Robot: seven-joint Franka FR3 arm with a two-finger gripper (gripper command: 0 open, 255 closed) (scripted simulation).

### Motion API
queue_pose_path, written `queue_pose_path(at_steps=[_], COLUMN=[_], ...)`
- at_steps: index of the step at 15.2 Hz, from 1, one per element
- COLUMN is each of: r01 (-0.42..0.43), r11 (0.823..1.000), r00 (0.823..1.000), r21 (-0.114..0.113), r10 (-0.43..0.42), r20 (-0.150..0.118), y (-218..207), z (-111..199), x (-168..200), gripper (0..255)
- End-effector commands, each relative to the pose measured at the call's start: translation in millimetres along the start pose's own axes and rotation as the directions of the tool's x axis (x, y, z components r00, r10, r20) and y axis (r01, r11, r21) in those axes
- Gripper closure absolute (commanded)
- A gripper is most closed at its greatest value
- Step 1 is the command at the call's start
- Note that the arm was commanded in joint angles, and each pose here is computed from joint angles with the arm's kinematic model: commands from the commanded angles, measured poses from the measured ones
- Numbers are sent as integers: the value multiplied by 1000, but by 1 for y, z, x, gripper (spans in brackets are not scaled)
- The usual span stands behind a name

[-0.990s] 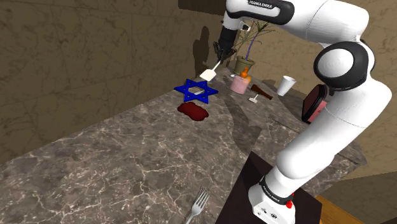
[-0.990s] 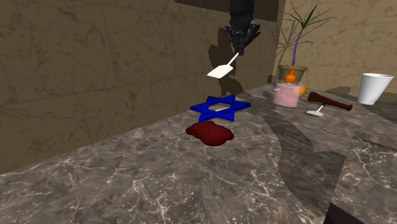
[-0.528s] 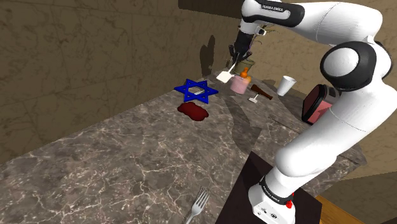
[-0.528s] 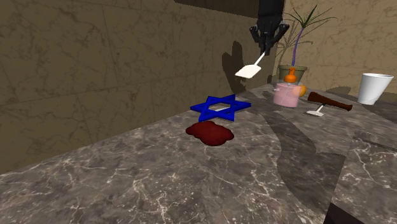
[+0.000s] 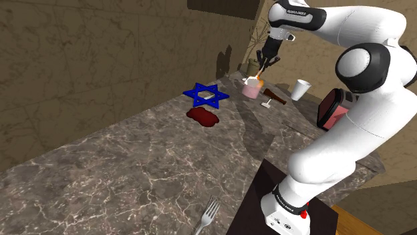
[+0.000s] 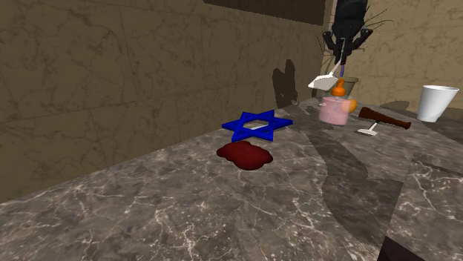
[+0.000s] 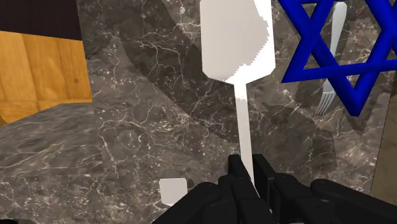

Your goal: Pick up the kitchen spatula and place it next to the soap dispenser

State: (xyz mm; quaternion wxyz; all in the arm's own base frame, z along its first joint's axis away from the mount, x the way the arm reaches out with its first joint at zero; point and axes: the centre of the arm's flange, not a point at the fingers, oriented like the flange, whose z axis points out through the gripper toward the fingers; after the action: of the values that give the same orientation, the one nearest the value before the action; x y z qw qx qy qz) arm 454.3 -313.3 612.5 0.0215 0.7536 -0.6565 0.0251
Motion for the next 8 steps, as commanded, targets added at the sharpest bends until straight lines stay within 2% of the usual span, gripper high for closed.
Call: queue_pose_path(at_steps=[1,8], r01=[1,1], r11=[1000,1000], r00=[1000,1000], r21=[0,0], r10=[-1,-1], r20=[0,0], y=[20,78], z=[2,6], x=[19,91], gripper=[255,255])
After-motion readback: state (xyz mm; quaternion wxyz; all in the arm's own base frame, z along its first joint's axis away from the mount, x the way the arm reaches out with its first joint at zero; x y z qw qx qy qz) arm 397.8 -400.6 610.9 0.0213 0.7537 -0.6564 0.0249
